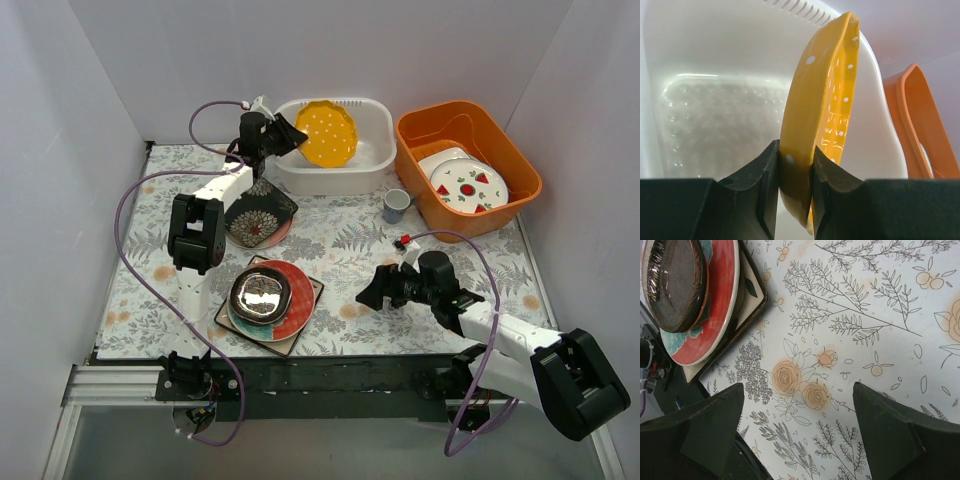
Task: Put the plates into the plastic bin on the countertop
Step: Place the plate in the plastic bin.
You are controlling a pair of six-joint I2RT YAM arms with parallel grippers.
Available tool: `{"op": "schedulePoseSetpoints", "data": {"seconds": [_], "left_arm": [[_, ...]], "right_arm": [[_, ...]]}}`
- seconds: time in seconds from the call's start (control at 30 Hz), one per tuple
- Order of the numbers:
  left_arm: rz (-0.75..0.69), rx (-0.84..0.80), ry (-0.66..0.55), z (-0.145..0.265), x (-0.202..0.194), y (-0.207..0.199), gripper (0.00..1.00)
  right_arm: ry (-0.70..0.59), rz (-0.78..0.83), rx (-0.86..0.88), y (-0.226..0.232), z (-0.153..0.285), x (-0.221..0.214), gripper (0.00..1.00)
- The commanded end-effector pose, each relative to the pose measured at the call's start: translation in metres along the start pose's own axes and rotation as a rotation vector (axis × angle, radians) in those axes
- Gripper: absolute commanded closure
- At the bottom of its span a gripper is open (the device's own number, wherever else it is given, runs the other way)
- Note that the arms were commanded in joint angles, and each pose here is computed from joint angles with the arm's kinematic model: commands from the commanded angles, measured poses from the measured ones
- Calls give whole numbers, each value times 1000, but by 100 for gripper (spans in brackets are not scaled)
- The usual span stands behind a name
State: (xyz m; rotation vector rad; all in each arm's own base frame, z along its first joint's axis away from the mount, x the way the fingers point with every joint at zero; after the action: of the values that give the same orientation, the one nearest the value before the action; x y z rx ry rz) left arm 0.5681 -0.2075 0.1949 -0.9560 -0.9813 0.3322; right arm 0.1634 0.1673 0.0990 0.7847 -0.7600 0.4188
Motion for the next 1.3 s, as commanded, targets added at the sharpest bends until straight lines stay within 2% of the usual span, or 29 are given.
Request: {"op": "schedulePoseSetpoints", "data": {"seconds": [0.0,0.17,0.37,1.03,1.27], "left_arm": [[-179,-218,-184,22,61,-97,100],[-276,-233,-171,11,51,-111,100],[-326,-213,-130,-7,30,-113,99],[-383,-61,-66,-30,4,-66,100],[-393,-31,-26,-32,-4,-54,85]], "right_arm": [[-38,23,36,3,-5,12,5],[-28,20,43,2,-7,10,5],[-27,13,44,2,-7,8,5],[-9,7,50,0,-10,4,4],[-6,7,57,0,-13,5,4]]}}
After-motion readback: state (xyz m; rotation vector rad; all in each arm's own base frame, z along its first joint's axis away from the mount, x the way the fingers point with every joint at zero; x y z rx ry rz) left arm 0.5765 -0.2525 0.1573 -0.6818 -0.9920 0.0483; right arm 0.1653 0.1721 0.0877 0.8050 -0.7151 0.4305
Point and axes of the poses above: each gripper's point midway between its finger pads, its own z axis back along the fingers, its own y axis along the line the jaws close on, x = y × z, the point moved 7 cm from there along z, back along the fingers, and after that the axes turned 9 degrees about z, right-handed, at the moved point
